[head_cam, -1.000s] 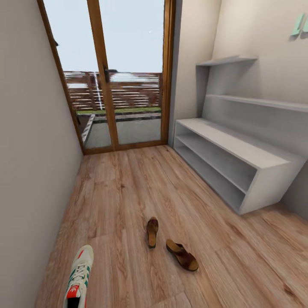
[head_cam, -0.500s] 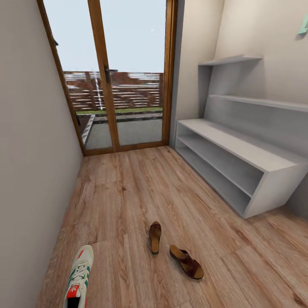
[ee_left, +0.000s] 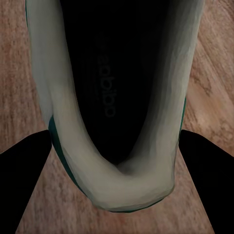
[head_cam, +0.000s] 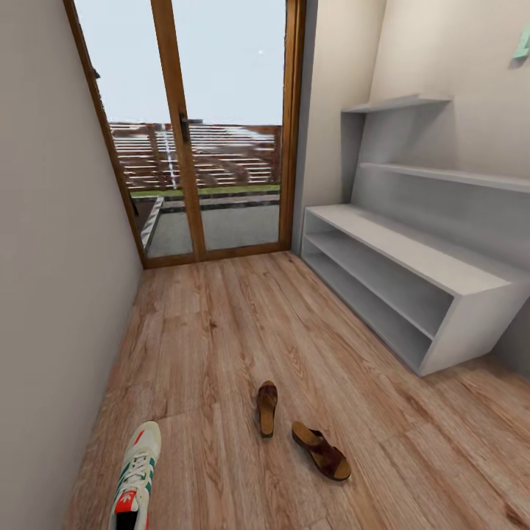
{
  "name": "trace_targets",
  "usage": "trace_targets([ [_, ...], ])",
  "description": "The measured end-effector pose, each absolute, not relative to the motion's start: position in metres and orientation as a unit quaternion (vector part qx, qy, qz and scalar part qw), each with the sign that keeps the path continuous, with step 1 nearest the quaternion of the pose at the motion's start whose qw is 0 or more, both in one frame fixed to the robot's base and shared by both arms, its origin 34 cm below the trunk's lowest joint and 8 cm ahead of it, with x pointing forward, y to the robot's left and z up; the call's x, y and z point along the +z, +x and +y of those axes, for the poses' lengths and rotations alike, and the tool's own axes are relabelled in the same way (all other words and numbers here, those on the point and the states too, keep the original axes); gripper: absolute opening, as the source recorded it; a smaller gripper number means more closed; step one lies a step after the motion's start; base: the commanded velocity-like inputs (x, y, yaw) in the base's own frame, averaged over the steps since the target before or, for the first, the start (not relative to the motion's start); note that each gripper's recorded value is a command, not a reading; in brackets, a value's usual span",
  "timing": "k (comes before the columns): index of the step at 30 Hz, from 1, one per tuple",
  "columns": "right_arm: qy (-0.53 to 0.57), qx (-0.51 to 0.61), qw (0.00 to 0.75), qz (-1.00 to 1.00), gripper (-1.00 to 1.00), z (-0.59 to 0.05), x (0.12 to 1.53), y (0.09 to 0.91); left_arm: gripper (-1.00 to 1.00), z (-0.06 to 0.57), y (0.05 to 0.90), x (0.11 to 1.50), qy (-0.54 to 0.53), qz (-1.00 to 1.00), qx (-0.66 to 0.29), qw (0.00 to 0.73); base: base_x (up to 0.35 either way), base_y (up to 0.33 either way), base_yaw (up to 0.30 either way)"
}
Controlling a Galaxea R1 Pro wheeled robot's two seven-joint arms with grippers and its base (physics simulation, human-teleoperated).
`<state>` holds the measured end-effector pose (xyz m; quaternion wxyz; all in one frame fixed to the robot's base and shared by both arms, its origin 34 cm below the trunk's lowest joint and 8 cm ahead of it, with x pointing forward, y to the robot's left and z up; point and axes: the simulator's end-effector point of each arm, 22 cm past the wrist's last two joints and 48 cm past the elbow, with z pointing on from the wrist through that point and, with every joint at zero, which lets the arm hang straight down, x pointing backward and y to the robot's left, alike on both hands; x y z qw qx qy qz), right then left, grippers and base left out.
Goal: Pick up the two gym shoes and the two sandals from the corridor floor and place them onto the hallstand (shoe rack) in the corridor, making sure they are on the rack and not on the floor. Arrange them so the two gym shoes are next to each other and the two sandals are next to each other.
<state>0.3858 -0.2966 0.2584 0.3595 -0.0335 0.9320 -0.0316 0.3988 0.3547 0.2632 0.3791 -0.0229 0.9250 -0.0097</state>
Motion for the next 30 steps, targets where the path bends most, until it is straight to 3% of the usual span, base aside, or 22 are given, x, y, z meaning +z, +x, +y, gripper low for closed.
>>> trace_targets([
  [30,-0.034,-0.032,0.360,0.932,1.00,-0.2965,0.2585,0.3857,-1.00,0.3545,0.3990,0.2635,-0.022,0.925,-0.010,0.380,0.113,0.077,0.000],
])
